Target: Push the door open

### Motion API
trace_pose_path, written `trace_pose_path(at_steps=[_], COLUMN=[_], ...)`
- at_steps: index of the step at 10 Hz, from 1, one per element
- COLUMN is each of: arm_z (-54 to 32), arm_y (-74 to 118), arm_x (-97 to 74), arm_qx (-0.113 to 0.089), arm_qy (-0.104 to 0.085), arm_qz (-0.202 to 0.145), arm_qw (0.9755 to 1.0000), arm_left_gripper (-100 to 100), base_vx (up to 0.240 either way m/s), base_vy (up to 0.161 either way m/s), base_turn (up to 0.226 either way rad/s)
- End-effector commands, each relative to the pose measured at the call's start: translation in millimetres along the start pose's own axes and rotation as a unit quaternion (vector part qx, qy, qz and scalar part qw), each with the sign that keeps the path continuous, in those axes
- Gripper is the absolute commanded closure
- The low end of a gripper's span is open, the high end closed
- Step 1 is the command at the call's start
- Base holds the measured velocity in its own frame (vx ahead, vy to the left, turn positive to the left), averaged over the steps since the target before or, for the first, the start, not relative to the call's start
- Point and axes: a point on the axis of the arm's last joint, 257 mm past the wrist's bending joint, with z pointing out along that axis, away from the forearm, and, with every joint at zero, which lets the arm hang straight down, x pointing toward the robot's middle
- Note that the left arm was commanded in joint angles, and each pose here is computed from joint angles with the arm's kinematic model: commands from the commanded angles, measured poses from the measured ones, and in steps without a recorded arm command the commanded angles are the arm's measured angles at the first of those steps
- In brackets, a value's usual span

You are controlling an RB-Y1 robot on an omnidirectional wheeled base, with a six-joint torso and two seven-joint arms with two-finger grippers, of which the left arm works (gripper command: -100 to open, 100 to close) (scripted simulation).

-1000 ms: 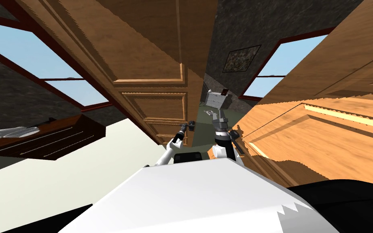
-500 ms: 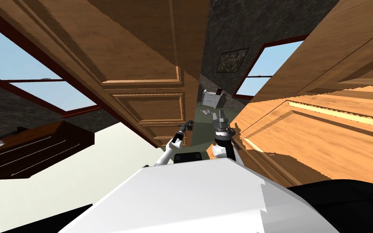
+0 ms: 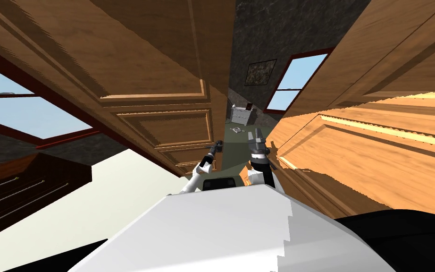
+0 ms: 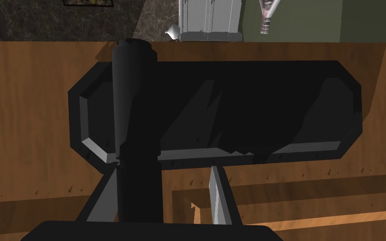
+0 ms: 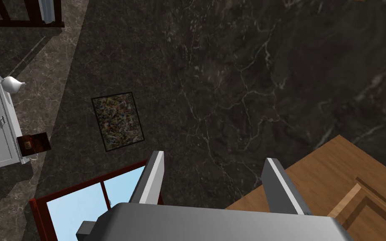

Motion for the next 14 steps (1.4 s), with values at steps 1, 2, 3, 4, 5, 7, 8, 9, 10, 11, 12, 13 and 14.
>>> trace_pose_path(at_steps=[1,2,3,4,5,7,8,9,10,11,12,13,14], arm_z=[-2.3,-3.1,-3.8,-3.8,-4.6,-6.2,-6.2,-6.2,-7.0,-7.0,-7.9,-8.8,-8.8], arm_y=[16.8,19.7,22.7,22.7,25.6,31.4,31.4,31.4,34.3,34.3,37.1,40.0,40.0], arm_x=[11.8,9.7,7.6,7.6,5.6,1.6,1.6,1.6,-0.4,-0.4,-2.4,-4.4,-4.4], arm_qx=[-0.019,-0.024,-0.028,-0.028,-0.032,-0.040,-0.040,-0.040,-0.045,-0.045,-0.049,-0.053,-0.053], arm_qy=[0.011,0.009,0.008,0.008,0.007,0.005,0.005,0.005,0.004,0.004,0.002,0.001,0.001], arm_qz=[0.001,0.002,0.002,0.002,0.003,0.004,0.004,0.004,0.005,0.005,0.005,0.006,0.006], arm_qw=[0.9998,0.9997,0.9996,0.9996,0.9995,0.9992,0.9992,0.9992,0.9990,0.9990,0.9988,0.9986,0.9986], arm_left_gripper=[100,100,100,100,100,100,100,100,100,100,100,100,100], base_vx=[0.007,0.009,0.012,0.015,0.016,0.015,0.011,0.006,0.004,0.001,0.003,0.012,0.009], base_vy=[0.032,0.024,0.031,0.026,0.023,0.039,0.027,0.009,0.008,0.018,0.024,0.040,0.031], base_turn=[-0.078,-0.114,-0.182,-0.078,-0.105,-0.204,-0.098,0.022,-0.114,-0.055,-0.147,-0.172,-0.070])
